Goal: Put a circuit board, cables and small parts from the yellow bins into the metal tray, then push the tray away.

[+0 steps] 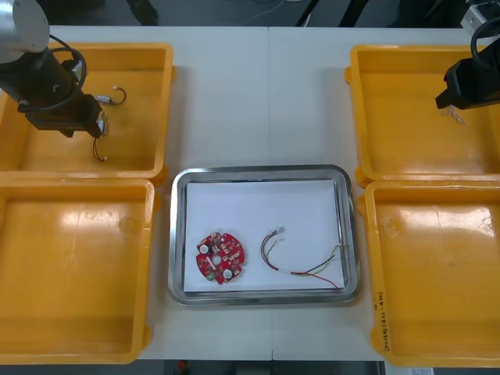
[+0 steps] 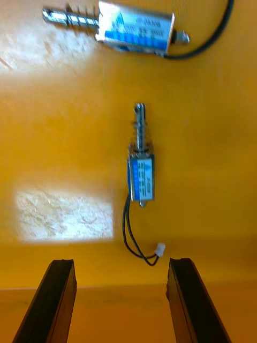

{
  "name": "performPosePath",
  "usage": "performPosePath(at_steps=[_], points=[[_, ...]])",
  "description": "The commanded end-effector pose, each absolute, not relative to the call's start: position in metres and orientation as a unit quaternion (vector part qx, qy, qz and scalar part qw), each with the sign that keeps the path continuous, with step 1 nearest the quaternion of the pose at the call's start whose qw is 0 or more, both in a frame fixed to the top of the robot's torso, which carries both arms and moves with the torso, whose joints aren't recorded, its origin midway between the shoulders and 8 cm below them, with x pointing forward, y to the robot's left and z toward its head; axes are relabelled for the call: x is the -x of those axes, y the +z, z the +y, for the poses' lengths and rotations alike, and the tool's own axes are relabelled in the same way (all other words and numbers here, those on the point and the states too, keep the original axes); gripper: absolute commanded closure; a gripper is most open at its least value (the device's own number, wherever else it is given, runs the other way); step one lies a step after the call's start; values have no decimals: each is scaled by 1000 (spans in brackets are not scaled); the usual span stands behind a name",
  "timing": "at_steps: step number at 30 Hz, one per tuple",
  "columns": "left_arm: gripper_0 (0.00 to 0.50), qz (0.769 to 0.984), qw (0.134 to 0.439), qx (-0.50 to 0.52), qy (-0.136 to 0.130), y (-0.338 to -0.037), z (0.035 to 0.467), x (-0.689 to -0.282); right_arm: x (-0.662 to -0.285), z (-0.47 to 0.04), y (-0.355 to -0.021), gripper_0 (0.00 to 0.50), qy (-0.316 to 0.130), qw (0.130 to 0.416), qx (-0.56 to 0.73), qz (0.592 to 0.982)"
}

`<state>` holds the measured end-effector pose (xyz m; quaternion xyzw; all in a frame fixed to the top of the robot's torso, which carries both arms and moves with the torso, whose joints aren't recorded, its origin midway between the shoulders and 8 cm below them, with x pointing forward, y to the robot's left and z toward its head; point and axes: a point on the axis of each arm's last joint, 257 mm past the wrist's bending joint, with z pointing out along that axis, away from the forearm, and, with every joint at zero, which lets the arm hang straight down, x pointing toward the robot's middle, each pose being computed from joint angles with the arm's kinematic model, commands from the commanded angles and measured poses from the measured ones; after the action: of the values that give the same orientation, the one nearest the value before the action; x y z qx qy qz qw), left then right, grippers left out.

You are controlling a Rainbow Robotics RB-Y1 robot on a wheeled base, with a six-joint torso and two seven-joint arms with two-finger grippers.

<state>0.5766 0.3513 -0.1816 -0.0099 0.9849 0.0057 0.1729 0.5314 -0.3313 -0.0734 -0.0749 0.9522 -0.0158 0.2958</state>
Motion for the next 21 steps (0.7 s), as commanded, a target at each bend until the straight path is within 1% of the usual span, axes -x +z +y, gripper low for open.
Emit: performPosePath(at_steps=[1,3,6,9,11,16,21], points=[[0,975,222,8,8,-151,344,-607,-540,-355,-35,0,-23,322,27,946],[0,973,229,8,5,-153,341,-613,-541,-357,-35,0,-22,318,20,948],[0,971,239,8,2,-155,339,-621,-544,-360,-40,0,-19,305,7,952],[0,968,250,4,-1,-156,333,-627,-545,-362,-48,0,-17,289,-3,957],[0,968,252,2,-4,-159,328,-629,-546,-363,-56,0,-16,272,-10,962],[0,965,260,1,-8,-166,322,-636,-564,-366,-61,0,-10,271,-29,962],[0,966,260,-5,0,-174,324,-637,-580,-370,-61,0,-3,270,-48,962]])
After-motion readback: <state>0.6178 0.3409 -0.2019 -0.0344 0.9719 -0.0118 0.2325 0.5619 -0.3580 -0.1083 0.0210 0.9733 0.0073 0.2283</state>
